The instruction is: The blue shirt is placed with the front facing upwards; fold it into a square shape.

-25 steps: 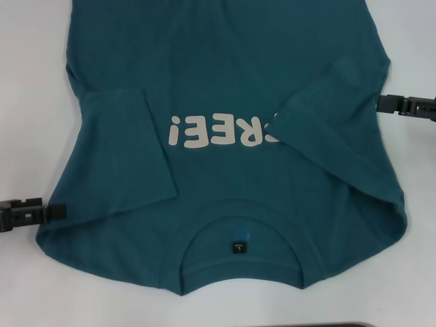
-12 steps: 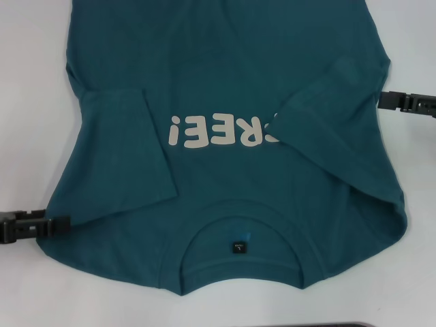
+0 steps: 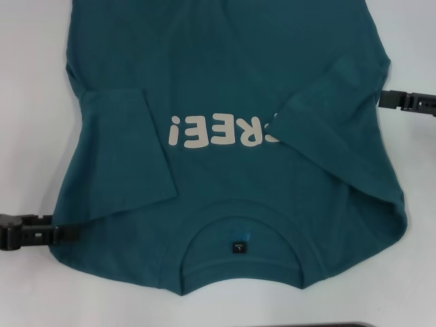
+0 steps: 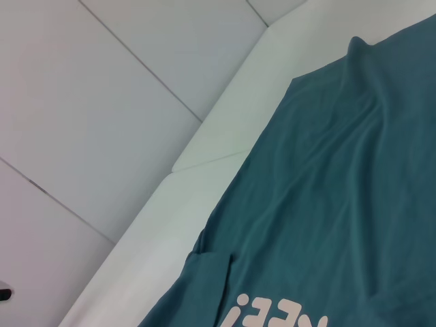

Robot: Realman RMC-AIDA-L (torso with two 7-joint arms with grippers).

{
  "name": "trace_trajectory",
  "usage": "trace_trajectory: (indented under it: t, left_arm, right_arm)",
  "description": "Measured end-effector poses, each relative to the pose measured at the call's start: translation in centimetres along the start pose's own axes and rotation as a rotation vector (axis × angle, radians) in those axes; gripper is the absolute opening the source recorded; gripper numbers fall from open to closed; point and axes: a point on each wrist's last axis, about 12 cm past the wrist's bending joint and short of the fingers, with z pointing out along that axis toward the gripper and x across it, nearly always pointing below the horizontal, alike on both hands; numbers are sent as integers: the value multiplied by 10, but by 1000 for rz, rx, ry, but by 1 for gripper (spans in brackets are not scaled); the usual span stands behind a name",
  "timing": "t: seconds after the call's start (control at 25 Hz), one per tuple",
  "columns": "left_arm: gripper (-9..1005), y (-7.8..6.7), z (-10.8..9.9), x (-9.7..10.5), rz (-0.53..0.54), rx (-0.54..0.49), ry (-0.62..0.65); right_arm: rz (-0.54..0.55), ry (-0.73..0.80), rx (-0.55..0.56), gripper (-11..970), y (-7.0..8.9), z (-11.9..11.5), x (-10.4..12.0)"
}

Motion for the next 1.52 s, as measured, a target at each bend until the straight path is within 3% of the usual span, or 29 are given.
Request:
trace_trajectory:
  t: [0.76, 0.96, 1.08, 1.52]
  left_arm:
    - [904, 8, 1, 1, -25, -65, 29]
    - [705, 12, -1, 1, -49, -101, 33]
    - [498, 12, -1, 1, -49, -101, 35]
    - [255, 11, 1, -6, -34, -96, 38]
  right_arm:
    - [5, -1, -1, 708, 0, 2, -3]
    - [2, -3, -2, 708, 1, 2, -5]
    - [0, -4, -4, 708, 1, 3, -6]
    - [0, -4, -3, 708, 1, 3, -6]
